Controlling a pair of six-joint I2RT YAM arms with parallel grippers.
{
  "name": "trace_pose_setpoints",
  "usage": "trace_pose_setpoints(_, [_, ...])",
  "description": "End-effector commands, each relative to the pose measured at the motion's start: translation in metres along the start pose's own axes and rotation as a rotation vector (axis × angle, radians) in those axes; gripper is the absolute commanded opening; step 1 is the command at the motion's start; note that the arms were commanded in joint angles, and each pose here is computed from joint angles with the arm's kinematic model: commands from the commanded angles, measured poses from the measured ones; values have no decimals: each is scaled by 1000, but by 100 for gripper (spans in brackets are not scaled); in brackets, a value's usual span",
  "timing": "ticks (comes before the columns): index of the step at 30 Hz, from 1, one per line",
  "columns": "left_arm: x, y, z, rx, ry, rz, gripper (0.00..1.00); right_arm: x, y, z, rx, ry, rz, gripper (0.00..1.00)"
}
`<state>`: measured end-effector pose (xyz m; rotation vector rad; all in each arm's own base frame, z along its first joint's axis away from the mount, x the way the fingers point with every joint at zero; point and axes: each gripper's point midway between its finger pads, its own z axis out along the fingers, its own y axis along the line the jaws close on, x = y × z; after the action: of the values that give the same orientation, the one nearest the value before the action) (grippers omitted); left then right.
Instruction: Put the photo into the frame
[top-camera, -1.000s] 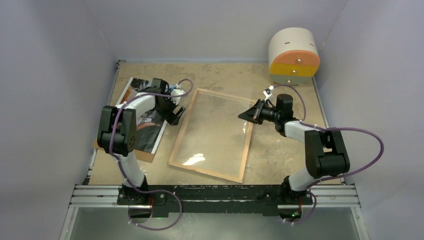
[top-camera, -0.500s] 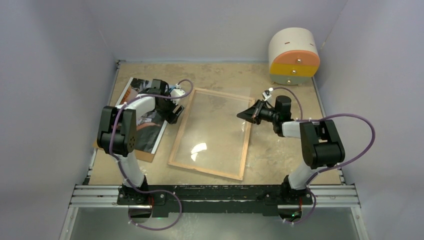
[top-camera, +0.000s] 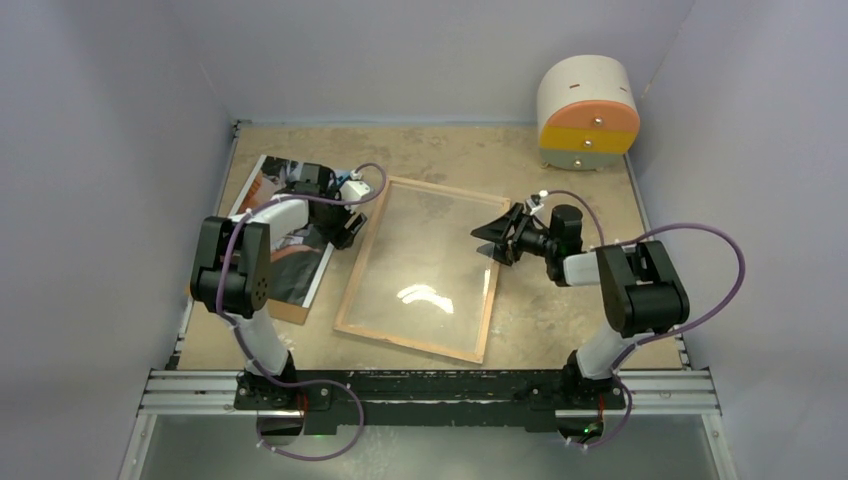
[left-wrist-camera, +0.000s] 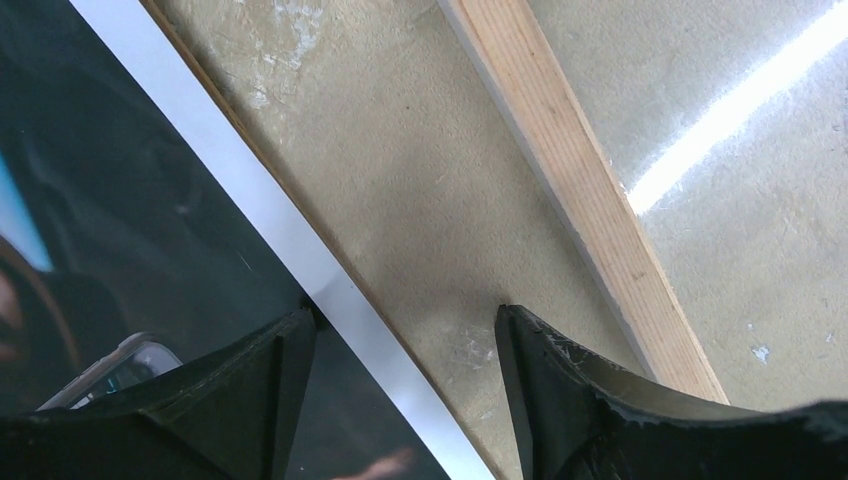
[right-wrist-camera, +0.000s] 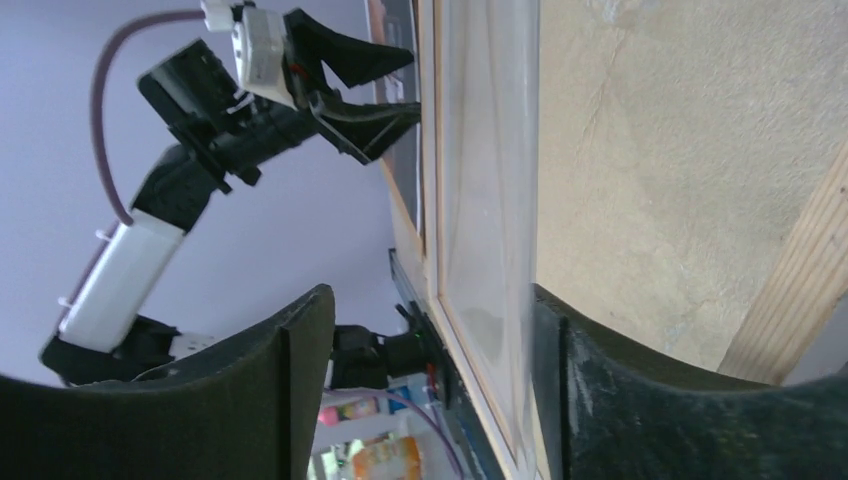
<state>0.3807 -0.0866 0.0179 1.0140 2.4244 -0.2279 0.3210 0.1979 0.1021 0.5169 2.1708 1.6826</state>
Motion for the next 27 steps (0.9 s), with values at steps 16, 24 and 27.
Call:
trace_pose_setpoints(16, [64, -61, 7, 212, 157, -68, 68, 83, -40, -15, 184, 83, -48, 72])
trace_pose_setpoints(24, [69, -65, 6, 220, 161, -68, 67, 63, -19, -18, 220, 9, -169, 63])
trace_pose_setpoints(27, [69, -66, 7, 227, 157, -71, 66, 62, -15, -15, 208, 8, -172, 53])
